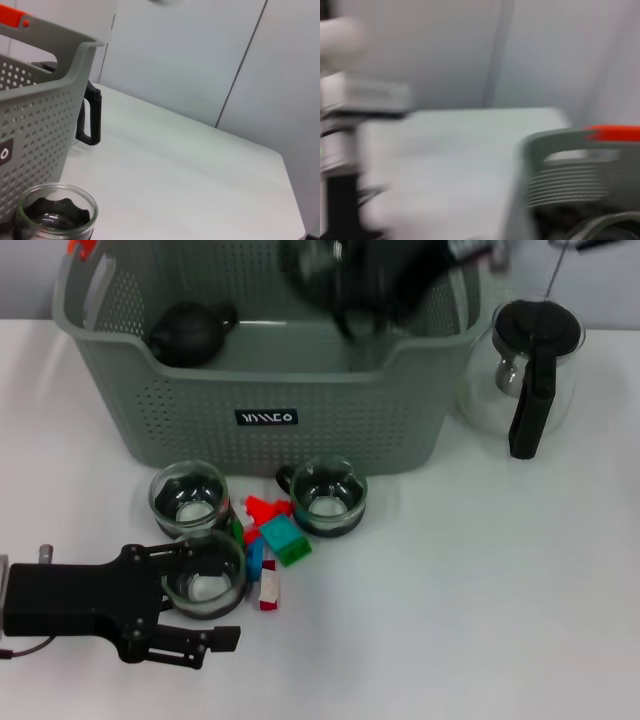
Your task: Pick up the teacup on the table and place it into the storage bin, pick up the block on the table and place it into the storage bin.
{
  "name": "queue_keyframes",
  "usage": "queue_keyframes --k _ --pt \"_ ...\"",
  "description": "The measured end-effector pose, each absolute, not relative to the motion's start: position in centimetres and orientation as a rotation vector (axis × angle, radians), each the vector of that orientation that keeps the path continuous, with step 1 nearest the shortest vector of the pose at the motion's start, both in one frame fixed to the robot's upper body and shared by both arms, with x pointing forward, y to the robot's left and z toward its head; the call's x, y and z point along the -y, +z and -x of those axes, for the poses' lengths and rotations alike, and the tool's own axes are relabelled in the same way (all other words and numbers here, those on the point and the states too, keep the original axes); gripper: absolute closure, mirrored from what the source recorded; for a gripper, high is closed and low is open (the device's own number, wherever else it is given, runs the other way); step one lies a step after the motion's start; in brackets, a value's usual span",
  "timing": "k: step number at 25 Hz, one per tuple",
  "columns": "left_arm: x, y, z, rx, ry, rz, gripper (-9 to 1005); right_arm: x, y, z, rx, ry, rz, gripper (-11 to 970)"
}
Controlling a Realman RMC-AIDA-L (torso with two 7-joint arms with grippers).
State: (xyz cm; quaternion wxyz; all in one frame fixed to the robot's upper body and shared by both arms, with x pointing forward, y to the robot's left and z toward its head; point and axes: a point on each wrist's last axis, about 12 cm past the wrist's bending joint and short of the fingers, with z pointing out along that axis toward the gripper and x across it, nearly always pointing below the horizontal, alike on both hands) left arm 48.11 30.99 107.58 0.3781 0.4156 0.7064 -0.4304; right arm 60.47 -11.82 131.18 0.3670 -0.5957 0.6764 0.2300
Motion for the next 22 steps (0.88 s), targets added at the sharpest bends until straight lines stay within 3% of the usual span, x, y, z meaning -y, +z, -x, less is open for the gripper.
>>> queue_keyframes --k 12,22 --pt "-30.8 107.8 -48.3 -1.794 -1.112 -1.084 64 9.1 127.9 -68.5 -1.948 0.413 1.212 896" --pt "-30.6 107.8 -48.4 -1.783 -1.113 -1.097 64 8.3 124.4 -70.6 -2.045 0.272 1.125 897"
